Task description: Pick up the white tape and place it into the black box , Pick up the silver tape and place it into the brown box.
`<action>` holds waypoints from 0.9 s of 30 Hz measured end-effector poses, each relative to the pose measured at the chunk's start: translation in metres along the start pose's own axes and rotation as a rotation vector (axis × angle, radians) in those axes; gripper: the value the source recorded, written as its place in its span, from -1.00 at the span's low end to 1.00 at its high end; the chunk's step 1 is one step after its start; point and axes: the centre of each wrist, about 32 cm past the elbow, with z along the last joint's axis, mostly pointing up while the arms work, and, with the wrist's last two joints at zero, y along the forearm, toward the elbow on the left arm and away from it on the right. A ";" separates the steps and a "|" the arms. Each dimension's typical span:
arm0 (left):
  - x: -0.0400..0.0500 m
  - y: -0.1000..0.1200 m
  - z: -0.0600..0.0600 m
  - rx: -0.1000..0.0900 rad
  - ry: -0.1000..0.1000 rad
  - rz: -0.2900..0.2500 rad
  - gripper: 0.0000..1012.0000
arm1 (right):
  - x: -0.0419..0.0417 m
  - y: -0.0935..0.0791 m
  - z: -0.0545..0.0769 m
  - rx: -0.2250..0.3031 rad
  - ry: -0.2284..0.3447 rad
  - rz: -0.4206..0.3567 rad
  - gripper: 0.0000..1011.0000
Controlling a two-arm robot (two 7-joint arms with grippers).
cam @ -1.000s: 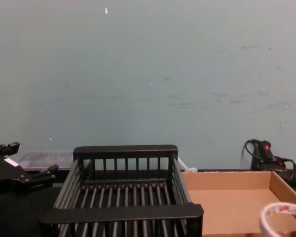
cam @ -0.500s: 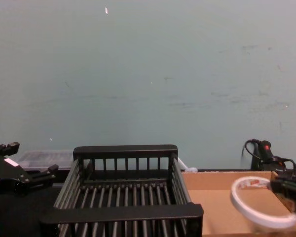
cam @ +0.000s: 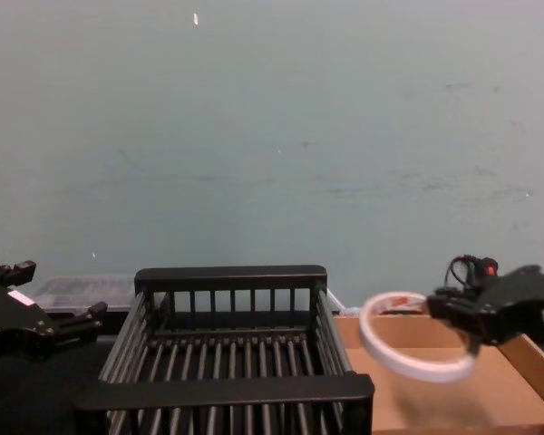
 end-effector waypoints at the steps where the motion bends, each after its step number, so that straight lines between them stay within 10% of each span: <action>1: 0.0000 0.000 0.000 0.000 0.000 0.000 0.98 | 0.0000 0.005 0.003 0.006 -0.009 0.010 -0.81; 27: 0.0000 0.000 0.000 0.000 0.000 0.000 0.98 | -0.0088 0.069 0.037 0.057 -0.097 0.167 -0.81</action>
